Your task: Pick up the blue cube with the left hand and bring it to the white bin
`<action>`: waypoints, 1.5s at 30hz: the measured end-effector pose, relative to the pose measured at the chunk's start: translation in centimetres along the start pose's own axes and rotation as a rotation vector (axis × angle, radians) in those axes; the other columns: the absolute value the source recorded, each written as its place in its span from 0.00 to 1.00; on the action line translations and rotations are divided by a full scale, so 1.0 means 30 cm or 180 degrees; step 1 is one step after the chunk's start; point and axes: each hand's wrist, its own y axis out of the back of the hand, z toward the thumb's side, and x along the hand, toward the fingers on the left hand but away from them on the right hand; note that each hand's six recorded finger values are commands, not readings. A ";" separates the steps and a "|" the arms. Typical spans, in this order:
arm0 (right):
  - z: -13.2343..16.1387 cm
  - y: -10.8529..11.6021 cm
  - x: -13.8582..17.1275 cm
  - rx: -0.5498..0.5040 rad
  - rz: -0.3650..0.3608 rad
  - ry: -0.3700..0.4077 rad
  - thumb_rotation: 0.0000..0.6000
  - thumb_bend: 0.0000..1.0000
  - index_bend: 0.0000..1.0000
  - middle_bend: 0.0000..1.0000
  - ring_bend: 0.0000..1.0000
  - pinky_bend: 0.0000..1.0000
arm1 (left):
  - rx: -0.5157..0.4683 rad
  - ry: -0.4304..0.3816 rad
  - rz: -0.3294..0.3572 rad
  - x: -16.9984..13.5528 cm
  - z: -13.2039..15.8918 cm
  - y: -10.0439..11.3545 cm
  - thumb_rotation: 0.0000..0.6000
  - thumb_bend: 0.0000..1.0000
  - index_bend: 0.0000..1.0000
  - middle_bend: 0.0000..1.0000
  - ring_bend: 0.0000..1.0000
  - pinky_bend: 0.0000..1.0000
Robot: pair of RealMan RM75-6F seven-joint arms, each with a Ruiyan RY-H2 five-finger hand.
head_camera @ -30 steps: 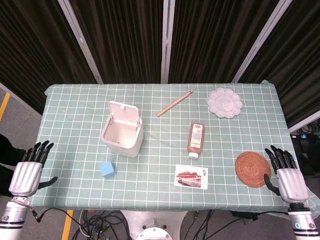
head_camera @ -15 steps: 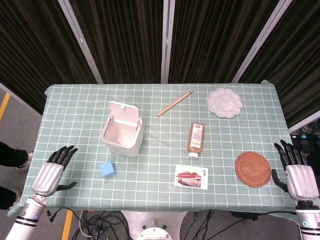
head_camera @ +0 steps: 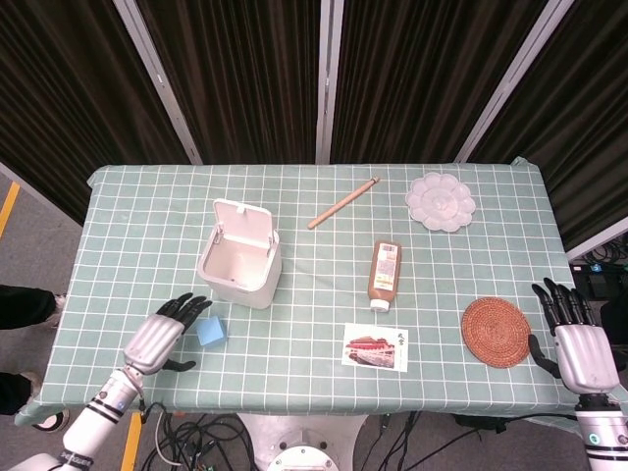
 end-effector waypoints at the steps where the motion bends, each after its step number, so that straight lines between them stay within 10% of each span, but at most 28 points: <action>1: -0.002 0.000 0.000 0.0000 0.0001 -0.0003 1.00 0.36 0.00 0.00 0.00 0.00 | 0.0008 -0.0012 -0.0012 0.009 0.004 -0.004 1.00 0.00 0.10 0.10 0.03 0.18; 33: -0.042 -0.024 0.005 -0.0057 0.0054 -0.0082 1.00 0.36 0.00 0.00 0.00 0.00 | -0.0025 -0.0126 0.0107 0.110 0.051 -0.065 1.00 0.29 0.46 0.46 0.42 0.62; 45: -0.040 -0.021 0.003 -0.0056 0.0044 -0.0081 1.00 0.36 0.00 0.00 0.00 0.00 | 0.0099 0.0040 0.0416 0.015 0.009 0.067 1.00 0.31 0.49 0.48 0.44 0.65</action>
